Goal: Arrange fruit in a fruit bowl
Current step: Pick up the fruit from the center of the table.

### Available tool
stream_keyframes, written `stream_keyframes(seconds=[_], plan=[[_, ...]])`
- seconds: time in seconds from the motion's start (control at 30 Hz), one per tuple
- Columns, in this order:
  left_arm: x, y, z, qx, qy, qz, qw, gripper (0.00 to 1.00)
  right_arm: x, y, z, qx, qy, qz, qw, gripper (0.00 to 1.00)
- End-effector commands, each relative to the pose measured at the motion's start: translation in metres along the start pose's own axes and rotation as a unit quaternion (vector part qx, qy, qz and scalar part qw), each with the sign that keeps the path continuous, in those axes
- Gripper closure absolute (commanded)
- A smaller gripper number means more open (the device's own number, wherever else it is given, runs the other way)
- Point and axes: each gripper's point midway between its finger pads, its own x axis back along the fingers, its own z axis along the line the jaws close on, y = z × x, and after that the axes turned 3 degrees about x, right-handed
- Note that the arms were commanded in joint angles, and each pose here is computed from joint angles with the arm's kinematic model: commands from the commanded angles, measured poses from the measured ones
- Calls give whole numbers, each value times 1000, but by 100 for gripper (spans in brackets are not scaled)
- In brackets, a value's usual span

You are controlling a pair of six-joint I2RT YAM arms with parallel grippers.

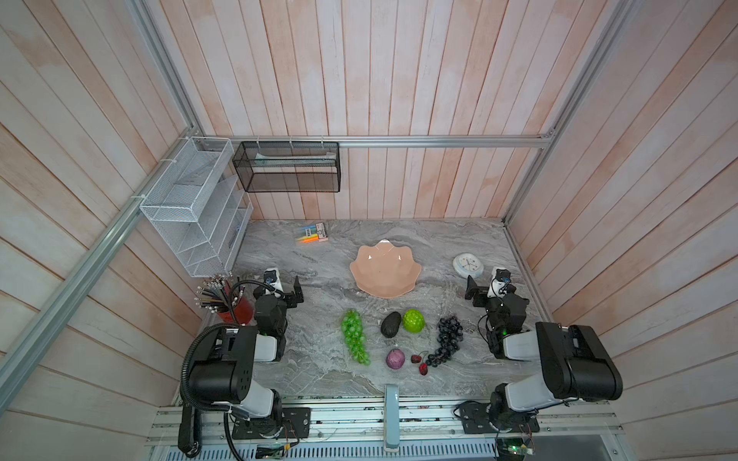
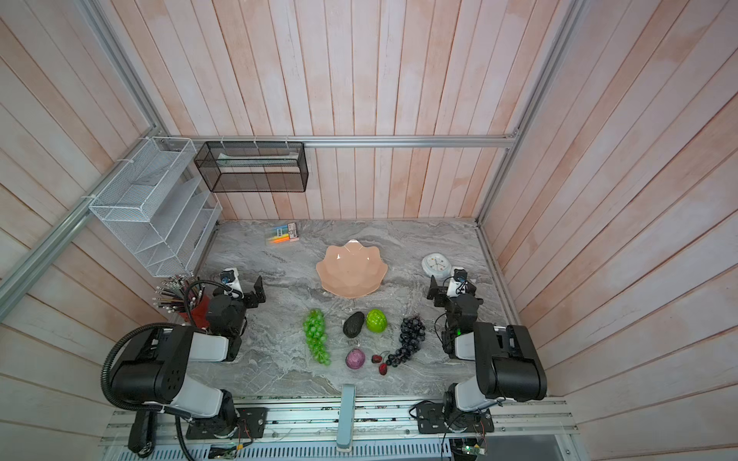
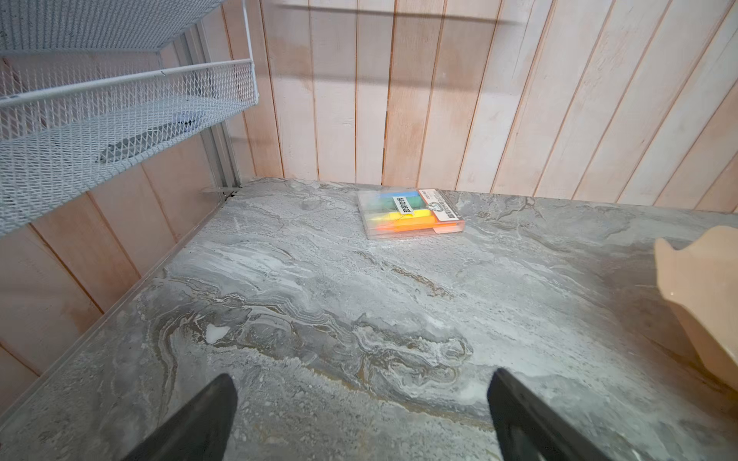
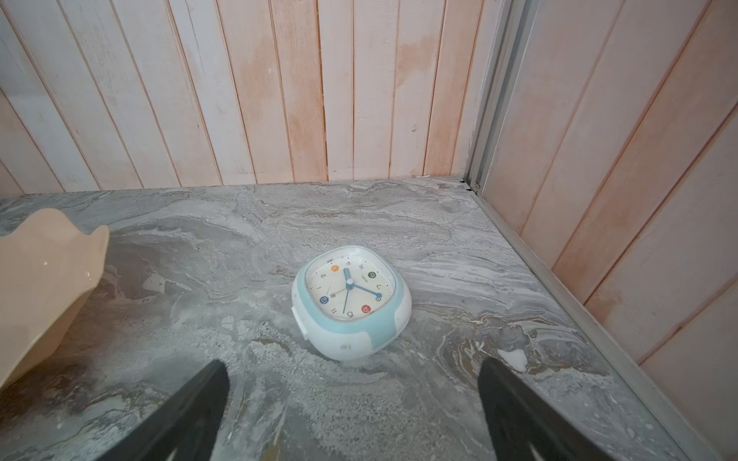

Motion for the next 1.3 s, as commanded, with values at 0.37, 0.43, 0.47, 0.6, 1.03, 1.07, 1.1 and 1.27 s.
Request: stream_keyframes(seconds=[0.37,0.43,0.47,0.6,1.03,1.07,1.1,1.27], plan=[[-4,6,2,4,7,-10,1000,0,-3,-2,0,-2,3,5,1000,2],[-4,7,2,4,8,-11,1000,0,-3,-2,0,-2,3,5,1000,2],[-3,6,2,3,7,-10,1000,0,-3,-2,0,-2,3,5,1000,2],[-4,6,2,5,7,-10,1000,0,-3,-2,0,-2,4,5,1000,2],[-29,41,28,35,100,52,993,0,-6,50,-28,-67,-63,7,996,10],[-30,47,28,40,106,54,992,0,-9,61,-27,-80,-55,14,995,15],[-29,51,30,50,118,60,990,0,-10,63,-20,-78,-36,32,996,18],[-15,63,24,116,157,121,973,0,-3,94,32,-83,37,84,992,25]])
